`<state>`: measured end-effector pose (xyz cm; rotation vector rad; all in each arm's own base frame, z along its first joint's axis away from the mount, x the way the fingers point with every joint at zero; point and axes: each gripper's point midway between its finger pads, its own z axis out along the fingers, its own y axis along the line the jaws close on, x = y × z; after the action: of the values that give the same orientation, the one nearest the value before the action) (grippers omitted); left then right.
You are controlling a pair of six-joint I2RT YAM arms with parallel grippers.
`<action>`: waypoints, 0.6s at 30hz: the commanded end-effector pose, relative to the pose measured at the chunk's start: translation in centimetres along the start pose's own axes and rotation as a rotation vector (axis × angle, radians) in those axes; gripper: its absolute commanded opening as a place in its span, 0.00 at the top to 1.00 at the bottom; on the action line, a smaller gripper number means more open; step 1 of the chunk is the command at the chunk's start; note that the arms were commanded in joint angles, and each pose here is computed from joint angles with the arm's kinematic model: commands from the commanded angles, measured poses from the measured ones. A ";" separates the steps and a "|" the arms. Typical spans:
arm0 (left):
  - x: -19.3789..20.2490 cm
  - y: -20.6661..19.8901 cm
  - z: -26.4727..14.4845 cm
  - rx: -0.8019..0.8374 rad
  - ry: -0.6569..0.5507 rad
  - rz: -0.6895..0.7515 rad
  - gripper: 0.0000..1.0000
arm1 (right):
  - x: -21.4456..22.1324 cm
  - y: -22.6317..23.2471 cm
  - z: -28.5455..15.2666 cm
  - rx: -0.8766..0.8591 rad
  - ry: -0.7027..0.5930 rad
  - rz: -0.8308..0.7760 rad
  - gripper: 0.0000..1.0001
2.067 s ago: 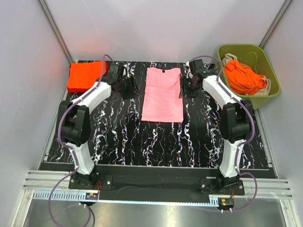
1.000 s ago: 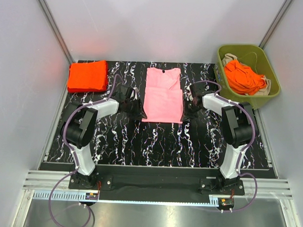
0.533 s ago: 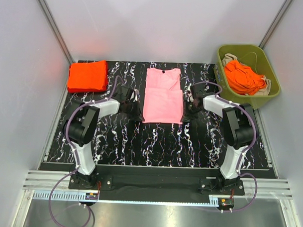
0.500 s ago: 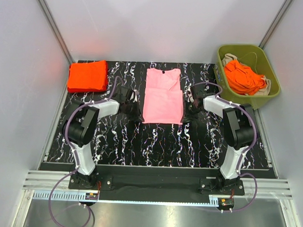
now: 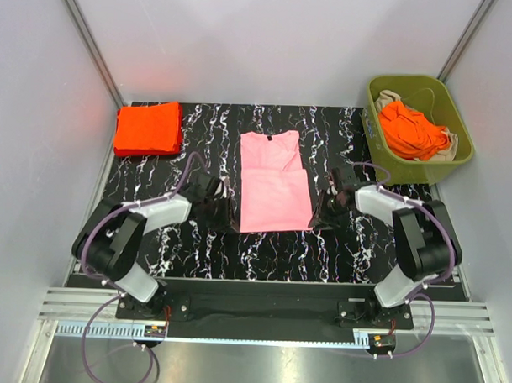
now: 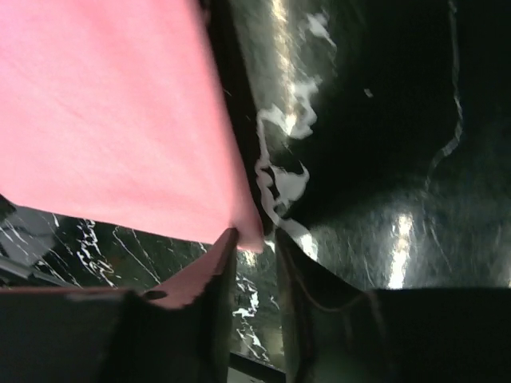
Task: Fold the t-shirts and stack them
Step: Fold the tshirt
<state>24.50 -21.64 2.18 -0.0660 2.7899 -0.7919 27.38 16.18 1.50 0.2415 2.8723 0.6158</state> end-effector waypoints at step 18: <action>1.5 -1.3 0.9 0.129 -0.129 -0.217 0.55 | 1.3 1.0 0.0 -0.170 -0.177 0.462 0.50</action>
<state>22.84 -23.10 2.57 -0.3465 2.6526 -0.9806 25.24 17.35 2.27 0.8215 2.6376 0.8615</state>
